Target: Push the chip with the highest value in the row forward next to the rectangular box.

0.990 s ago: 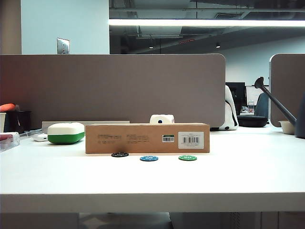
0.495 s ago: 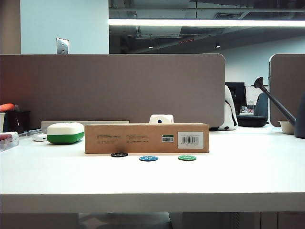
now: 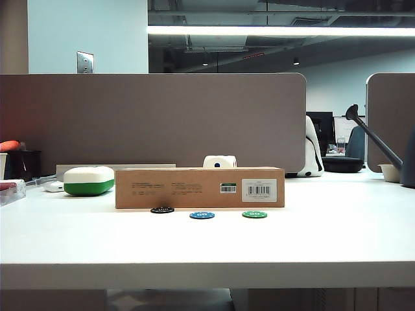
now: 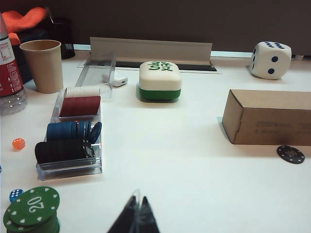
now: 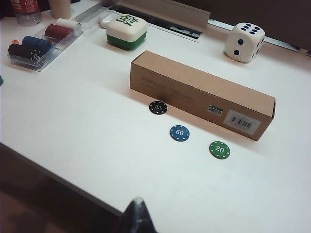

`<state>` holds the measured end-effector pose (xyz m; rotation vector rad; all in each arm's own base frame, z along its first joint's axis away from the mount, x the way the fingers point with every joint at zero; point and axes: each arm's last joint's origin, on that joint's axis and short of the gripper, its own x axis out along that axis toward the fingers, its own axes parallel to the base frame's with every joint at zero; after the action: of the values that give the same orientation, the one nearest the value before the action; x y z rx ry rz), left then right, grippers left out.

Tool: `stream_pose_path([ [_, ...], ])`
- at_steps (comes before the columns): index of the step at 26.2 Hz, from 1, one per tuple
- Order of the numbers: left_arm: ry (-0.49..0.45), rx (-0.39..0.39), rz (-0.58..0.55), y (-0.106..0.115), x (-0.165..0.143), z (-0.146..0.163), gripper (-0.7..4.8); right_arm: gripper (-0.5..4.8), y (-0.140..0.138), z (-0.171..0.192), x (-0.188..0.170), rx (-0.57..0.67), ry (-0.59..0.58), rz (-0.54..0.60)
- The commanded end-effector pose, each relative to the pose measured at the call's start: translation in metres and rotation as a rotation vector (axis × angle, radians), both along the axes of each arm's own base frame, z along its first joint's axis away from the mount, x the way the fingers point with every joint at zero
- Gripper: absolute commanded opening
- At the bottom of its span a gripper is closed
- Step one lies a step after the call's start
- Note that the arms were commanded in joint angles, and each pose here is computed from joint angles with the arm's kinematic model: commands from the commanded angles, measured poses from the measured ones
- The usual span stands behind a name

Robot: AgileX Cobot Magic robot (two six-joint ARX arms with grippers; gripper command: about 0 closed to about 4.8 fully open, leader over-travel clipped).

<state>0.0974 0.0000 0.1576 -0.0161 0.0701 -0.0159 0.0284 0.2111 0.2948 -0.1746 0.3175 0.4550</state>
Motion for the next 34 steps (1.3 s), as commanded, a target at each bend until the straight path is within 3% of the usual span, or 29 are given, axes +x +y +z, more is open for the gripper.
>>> stream_pose_path([
  [1,-0.023,0.008,0.002,0.0002,-0.0001,0.0032,-0.05,-0.09,-0.0001,0.0023,-0.0001,0.019,-0.002,-0.005],
  [34,-0.032,0.026,0.0,0.0002,-0.0001,0.004,-0.05,-0.09,-0.0001,0.0023,-0.0001,0.019,-0.002,-0.005],
])
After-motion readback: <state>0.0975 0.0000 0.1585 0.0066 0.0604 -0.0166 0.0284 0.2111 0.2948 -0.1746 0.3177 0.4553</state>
